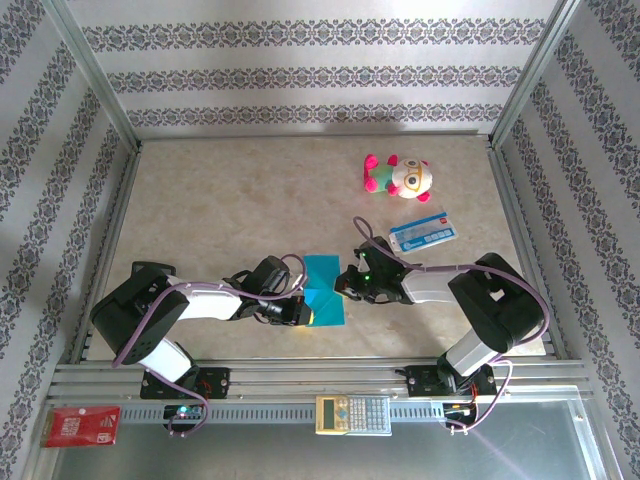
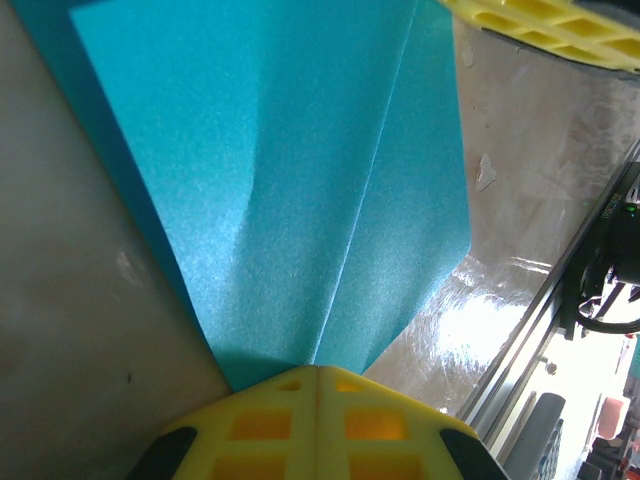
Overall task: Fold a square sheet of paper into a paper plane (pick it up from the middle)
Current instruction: Fold the triangle a second time at the center of the table.
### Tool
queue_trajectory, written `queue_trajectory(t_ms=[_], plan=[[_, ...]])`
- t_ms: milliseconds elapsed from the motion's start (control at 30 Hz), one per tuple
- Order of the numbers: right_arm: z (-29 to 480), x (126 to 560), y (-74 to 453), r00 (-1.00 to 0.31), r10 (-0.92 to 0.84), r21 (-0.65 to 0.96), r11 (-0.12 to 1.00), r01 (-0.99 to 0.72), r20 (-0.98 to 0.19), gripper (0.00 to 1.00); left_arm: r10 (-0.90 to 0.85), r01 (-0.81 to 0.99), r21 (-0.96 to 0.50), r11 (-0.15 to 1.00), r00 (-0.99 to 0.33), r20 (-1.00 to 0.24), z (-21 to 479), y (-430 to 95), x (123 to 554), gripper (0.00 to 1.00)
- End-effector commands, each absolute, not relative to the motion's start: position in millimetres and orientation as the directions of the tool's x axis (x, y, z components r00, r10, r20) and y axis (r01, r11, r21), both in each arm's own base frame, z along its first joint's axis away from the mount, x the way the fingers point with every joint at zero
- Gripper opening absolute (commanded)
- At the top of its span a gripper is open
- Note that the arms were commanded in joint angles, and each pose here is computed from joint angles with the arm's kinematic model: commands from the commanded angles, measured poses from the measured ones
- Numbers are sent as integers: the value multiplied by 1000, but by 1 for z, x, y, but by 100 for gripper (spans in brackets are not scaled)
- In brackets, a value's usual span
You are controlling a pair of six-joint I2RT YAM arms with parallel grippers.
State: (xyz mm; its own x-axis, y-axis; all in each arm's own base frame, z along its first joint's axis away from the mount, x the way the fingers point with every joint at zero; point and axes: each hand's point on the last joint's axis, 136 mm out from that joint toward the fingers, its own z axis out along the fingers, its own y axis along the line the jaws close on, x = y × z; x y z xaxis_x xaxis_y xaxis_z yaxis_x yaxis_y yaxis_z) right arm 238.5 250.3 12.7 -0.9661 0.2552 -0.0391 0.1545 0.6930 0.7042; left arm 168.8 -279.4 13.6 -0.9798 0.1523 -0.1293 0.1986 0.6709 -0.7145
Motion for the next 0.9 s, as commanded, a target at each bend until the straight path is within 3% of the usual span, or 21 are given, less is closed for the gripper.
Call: queue_trajectory(t_ms=[0,333,533,867], plan=[[-19,255,206,-926,363,564,788,248,-99,1,155,100,-545,832,-986,55,-39,-231,132,0],[13,280,198,-912,380,624,753,209,-152,1,159,109,-560,822,-986,41,-33,-238,139,0],[38,272,209,-919,343,664,736,134,-195,4,157,132,-613,779,-987,-13,-7,-262,160,0],[52,238,241,-943,222,667,745,1,-248,8,49,209,-726,655,-971,-235,99,-293,210,33]])
